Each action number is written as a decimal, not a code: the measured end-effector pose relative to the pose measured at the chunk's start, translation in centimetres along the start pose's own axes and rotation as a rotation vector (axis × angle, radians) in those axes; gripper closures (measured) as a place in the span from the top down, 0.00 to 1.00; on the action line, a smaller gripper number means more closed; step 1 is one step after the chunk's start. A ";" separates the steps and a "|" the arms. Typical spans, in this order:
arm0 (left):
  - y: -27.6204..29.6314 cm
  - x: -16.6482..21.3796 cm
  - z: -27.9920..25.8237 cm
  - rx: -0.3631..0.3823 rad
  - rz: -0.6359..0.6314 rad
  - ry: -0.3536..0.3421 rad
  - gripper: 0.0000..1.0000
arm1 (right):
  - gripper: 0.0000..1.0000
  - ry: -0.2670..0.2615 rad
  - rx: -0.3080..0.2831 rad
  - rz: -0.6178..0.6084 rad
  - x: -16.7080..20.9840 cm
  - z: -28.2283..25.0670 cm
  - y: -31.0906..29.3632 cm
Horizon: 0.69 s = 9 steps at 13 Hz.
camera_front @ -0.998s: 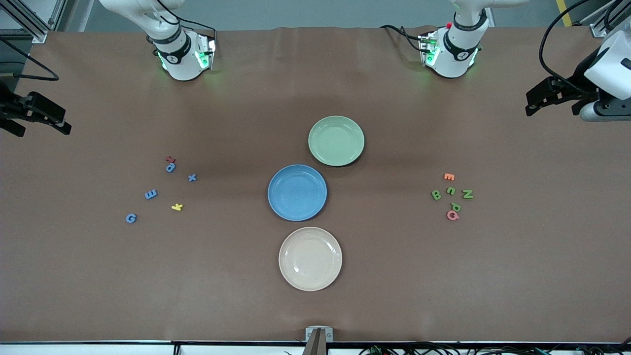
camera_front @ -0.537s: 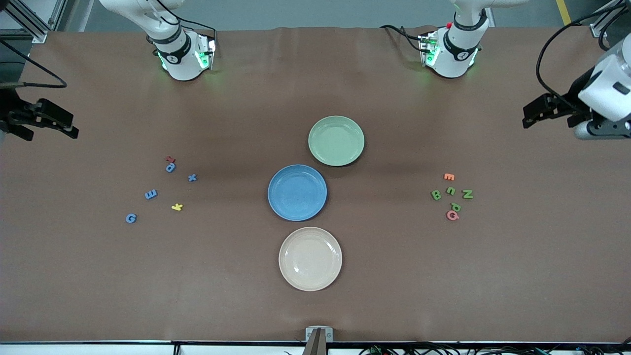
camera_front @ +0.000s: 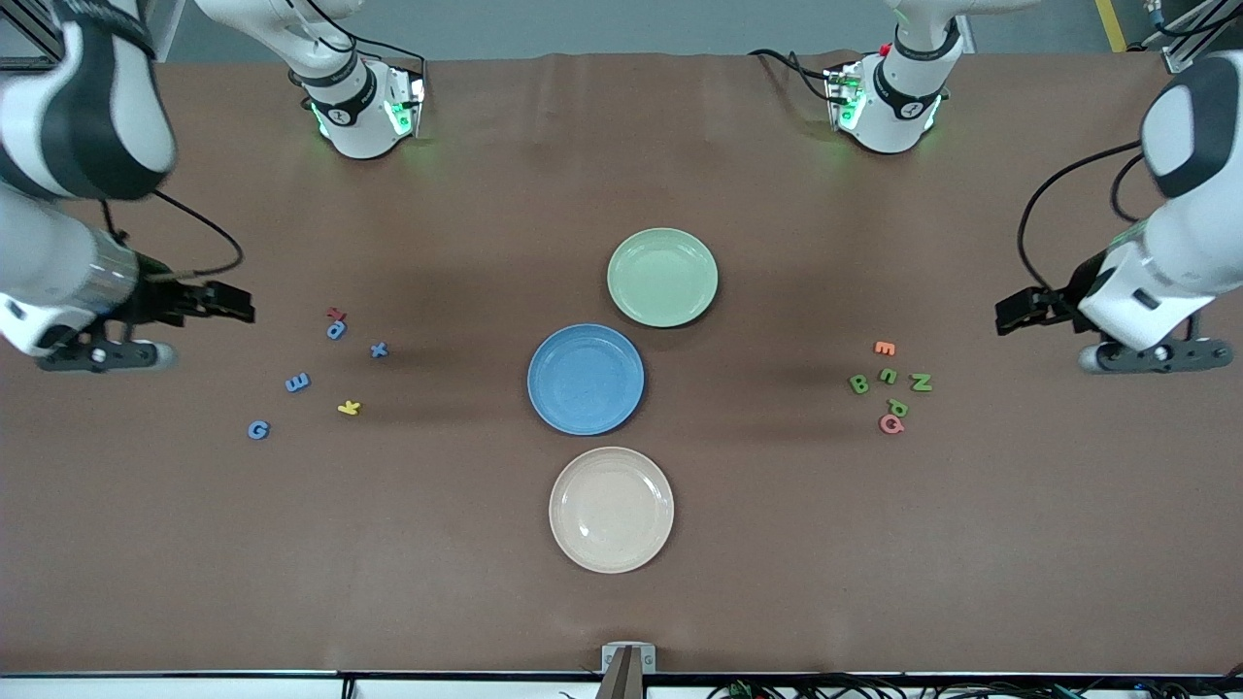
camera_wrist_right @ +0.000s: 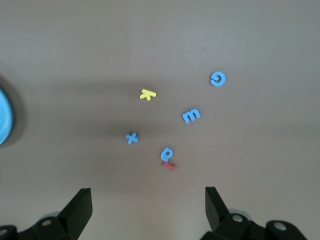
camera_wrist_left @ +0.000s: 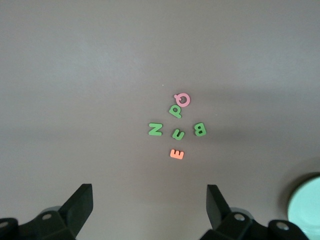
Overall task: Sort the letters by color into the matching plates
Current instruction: 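Grasp the blue x with the right gripper while the left gripper grasps green p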
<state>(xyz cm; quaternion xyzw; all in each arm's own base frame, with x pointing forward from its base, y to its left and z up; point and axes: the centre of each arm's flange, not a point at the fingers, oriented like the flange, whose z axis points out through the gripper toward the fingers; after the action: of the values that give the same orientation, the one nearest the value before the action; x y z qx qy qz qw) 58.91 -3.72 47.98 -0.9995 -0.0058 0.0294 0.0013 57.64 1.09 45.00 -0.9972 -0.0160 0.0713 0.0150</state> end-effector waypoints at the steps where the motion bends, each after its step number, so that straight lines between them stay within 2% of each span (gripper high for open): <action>1: 0.0 0.0 2.1 -0.001 0.001 0.003 1.00 | 1.00 0.010 0.000 -0.007 0.1 2.7 -0.5; 6: 0.3 0.8 11.2 -0.010 0.005 0.041 1.00 | 1.00 0.031 -0.009 -0.001 -0.2 13.2 -2.9; 9: 0.8 0.8 16.7 -0.016 0.087 0.092 0.98 | 1.00 0.040 -0.016 0.005 -0.4 17.6 -3.5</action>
<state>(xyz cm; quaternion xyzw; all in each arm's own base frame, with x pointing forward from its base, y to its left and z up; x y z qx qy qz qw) 58.71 -4.47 31.23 -0.9991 0.0377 -0.0166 -0.0079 54.62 5.06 27.74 -0.9986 -0.0138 0.0514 0.0072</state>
